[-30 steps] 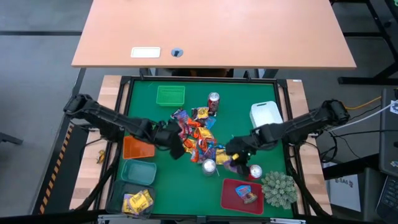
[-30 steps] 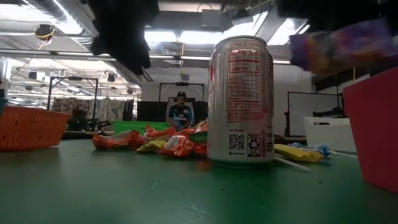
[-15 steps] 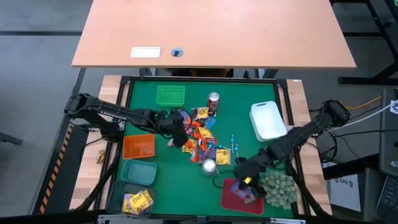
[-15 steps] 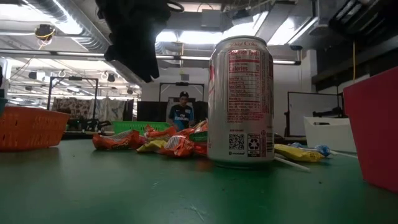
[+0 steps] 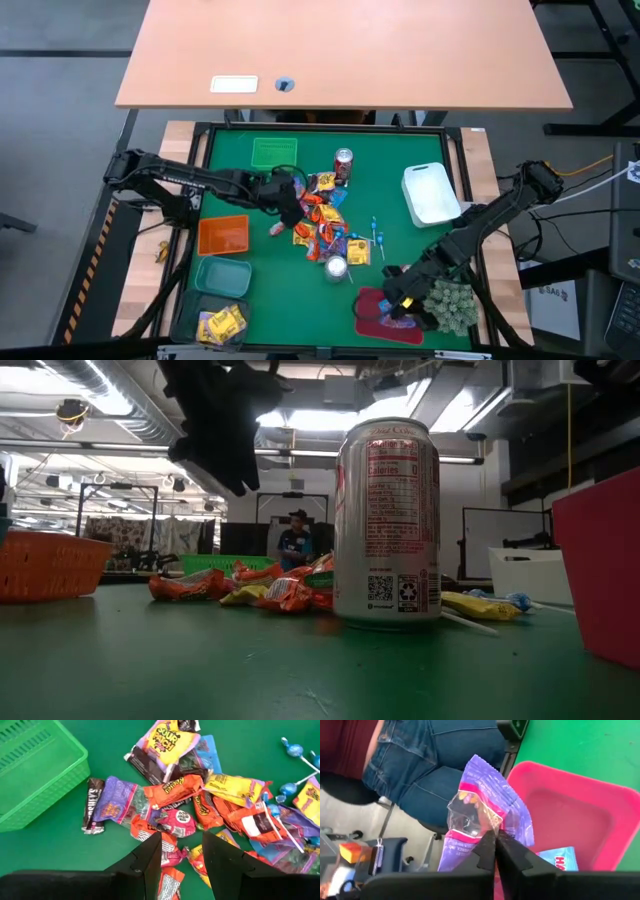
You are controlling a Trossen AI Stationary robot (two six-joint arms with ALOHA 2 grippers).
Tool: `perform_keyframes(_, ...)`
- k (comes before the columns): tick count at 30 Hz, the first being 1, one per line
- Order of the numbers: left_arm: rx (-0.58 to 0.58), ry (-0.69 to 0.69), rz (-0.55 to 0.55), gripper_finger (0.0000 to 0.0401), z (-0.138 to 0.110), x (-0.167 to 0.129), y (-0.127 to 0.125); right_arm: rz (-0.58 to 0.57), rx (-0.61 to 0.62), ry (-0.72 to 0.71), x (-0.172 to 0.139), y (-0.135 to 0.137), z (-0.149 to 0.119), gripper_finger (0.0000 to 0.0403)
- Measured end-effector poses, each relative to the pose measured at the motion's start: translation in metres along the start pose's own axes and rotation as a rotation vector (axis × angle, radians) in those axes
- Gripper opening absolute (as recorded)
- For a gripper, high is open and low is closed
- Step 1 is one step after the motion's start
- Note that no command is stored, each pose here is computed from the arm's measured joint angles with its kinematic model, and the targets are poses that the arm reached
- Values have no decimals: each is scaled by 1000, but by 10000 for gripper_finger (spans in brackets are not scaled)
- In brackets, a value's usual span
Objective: Sort candy
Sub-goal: Put the purple candy into the red bin, then put the orange chocolate into the green bin
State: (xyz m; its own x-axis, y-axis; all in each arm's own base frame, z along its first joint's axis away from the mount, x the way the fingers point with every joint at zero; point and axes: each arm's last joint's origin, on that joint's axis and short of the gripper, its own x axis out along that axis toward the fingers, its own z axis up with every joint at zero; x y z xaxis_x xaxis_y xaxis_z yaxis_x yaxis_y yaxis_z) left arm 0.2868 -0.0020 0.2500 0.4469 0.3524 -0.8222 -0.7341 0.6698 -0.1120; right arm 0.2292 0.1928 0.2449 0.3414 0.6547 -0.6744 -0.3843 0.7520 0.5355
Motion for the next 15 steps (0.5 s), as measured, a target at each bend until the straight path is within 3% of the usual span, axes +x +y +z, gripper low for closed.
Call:
perform_keyframes(9,-11,3,66,130,1,2,8,-3,6,6,0,0,-1,110)
perform_keyframes(15,-5,-15,100,131,1,3,9,-4,6,7,0,0,-1,132)
